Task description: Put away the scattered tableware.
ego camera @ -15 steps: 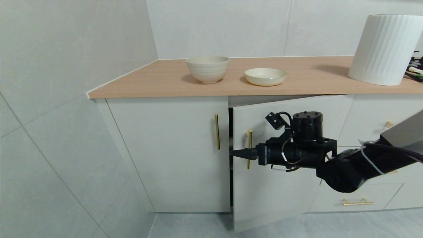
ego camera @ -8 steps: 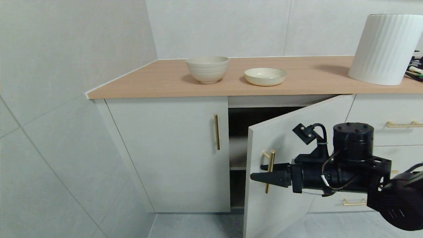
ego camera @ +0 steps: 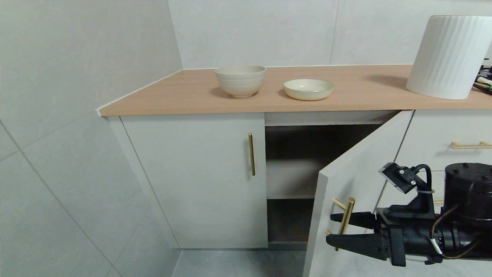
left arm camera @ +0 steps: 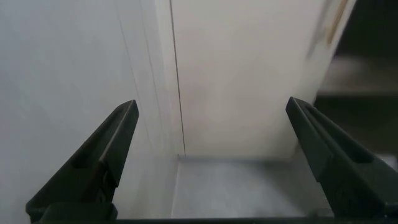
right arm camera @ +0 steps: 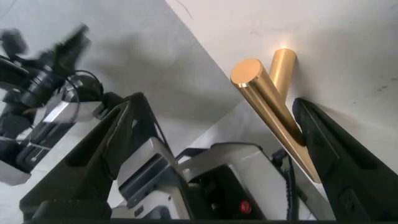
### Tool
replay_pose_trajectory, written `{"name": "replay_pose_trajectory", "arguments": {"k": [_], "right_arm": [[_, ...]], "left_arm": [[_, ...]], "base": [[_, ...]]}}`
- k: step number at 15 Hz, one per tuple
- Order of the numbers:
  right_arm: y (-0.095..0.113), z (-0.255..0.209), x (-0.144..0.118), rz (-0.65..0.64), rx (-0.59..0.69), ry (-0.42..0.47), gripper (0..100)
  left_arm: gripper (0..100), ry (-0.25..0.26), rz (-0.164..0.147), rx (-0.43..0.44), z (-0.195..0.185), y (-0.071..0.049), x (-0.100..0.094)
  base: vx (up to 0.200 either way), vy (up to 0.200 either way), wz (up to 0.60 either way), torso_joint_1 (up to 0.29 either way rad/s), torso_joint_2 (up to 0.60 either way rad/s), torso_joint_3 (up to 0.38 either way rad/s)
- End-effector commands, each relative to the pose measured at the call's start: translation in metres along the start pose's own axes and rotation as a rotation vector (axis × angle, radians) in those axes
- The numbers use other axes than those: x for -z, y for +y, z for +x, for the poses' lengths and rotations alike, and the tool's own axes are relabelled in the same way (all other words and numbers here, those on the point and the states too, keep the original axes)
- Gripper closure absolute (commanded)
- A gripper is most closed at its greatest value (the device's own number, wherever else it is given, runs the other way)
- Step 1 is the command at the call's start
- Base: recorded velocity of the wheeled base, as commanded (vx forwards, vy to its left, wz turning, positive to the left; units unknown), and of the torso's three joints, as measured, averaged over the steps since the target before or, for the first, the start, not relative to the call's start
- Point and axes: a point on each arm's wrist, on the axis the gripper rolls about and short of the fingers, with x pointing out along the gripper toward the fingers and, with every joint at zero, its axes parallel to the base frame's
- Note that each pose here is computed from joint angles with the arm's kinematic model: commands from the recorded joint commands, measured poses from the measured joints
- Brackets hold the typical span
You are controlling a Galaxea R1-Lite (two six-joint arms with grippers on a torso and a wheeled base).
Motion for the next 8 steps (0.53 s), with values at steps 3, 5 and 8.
{"name": "replay_pose_trajectory", "arguments": {"k": [3,5,8], "right_arm": [[0.012,-0.011,0.004,-0.014,-0.023,-0.006,0],[0.012,-0.012,0.005,-0.012,-0.023,-0.005,0],[0.014,-0.015,0.008,-0.012,-0.023,-0.005,0]], "left_arm": [[0,-0.030,0.000,0.257,-0.018,-0.004,-0.079],[0,0.158,-0.036,0.490,-0.003,-0.010,-0.112],[0,0.383,-0.116,0.710,0.068,-0.020,-0.136]], "base": [[0.000,0.000,0.00,0.000,0.00,0.000],[0.000,0.000,0.00,0.000,0.00,0.000],[0.000,0.000,0.00,0.000,0.00,0.000]]}}
